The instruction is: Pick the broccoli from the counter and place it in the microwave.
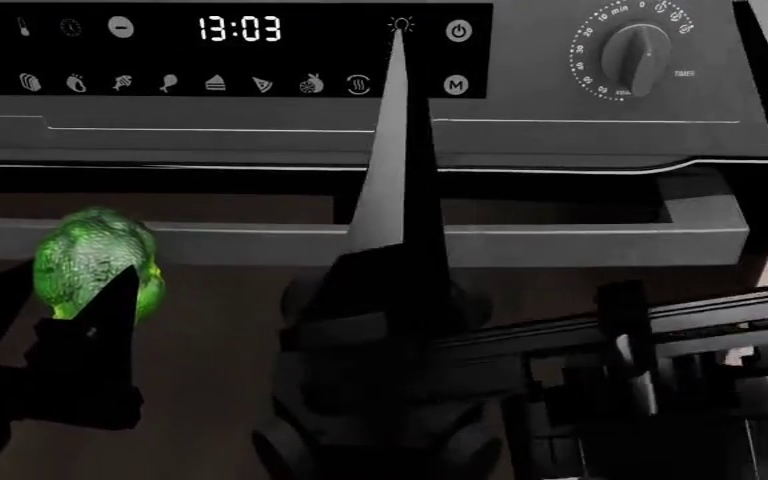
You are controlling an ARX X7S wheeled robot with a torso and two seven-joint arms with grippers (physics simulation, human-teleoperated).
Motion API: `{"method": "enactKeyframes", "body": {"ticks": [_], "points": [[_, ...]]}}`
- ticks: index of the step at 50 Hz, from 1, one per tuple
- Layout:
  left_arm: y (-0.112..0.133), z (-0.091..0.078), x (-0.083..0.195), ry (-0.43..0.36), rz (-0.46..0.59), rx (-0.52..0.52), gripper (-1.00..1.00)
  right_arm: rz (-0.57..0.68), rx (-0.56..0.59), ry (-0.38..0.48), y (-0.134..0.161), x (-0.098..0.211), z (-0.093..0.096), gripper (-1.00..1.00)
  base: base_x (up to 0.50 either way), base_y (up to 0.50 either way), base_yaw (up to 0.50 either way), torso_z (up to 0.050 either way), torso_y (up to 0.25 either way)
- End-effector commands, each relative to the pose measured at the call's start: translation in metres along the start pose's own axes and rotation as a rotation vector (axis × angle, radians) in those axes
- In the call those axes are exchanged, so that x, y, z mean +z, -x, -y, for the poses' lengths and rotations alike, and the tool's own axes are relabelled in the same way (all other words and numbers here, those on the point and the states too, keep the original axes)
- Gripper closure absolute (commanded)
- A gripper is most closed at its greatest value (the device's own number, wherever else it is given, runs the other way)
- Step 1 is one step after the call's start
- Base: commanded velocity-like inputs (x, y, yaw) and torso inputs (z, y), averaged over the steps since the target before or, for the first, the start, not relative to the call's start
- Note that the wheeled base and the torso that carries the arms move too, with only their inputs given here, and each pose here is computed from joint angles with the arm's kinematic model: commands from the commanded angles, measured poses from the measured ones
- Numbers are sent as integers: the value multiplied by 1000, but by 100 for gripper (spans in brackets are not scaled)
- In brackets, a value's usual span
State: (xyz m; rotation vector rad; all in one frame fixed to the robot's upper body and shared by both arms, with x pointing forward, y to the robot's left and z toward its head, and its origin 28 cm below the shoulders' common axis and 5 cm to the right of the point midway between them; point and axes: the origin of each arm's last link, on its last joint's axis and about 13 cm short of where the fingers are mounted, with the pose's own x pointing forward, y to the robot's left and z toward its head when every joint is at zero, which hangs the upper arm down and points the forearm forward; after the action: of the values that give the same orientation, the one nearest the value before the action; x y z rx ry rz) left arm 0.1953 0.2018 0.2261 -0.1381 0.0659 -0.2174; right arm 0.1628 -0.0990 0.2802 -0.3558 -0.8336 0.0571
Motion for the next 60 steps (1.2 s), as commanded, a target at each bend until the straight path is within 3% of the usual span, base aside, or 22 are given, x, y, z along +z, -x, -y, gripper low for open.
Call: {"method": "enactKeyframes", "body": {"ticks": [1,15,20,24,31,38,39,44,51,60], "points": [[-8,1,8,48,63,-30,100,249,-147,121,-9,23,25,-100,0,0,0,0,0],[-4,4,12,46,96,-49,100,212,-163,74,-4,22,26,-100,0,0,0,0,0],[5,6,29,39,160,-70,100,169,-192,65,-3,22,28,-100,0,0,0,0,0],[20,10,73,21,299,-109,100,144,-204,8,-2,25,26,-100,0,0,0,0,0],[14,9,133,-74,489,-113,100,118,-214,-6,-7,17,23,-100,0,0,0,0,0],[5,12,161,-131,569,-124,100,104,-211,-18,-12,8,20,-100,0,0,0,0,0],[3,12,178,-147,621,-121,100,87,-204,-38,-14,5,17,-100,0,0,0,0,0],[-1,14,195,-171,667,-116,100,80,-196,-54,-16,1,15,-100,0,0,0,0,0],[-15,12,244,-221,768,-41,100,70,-186,-71,-17,-5,12,-100,0,0,0,0,2],[-48,9,304,-232,784,65,100,76,-182,-75,-16,0,13,-100,0,0,0,0,0]]}}
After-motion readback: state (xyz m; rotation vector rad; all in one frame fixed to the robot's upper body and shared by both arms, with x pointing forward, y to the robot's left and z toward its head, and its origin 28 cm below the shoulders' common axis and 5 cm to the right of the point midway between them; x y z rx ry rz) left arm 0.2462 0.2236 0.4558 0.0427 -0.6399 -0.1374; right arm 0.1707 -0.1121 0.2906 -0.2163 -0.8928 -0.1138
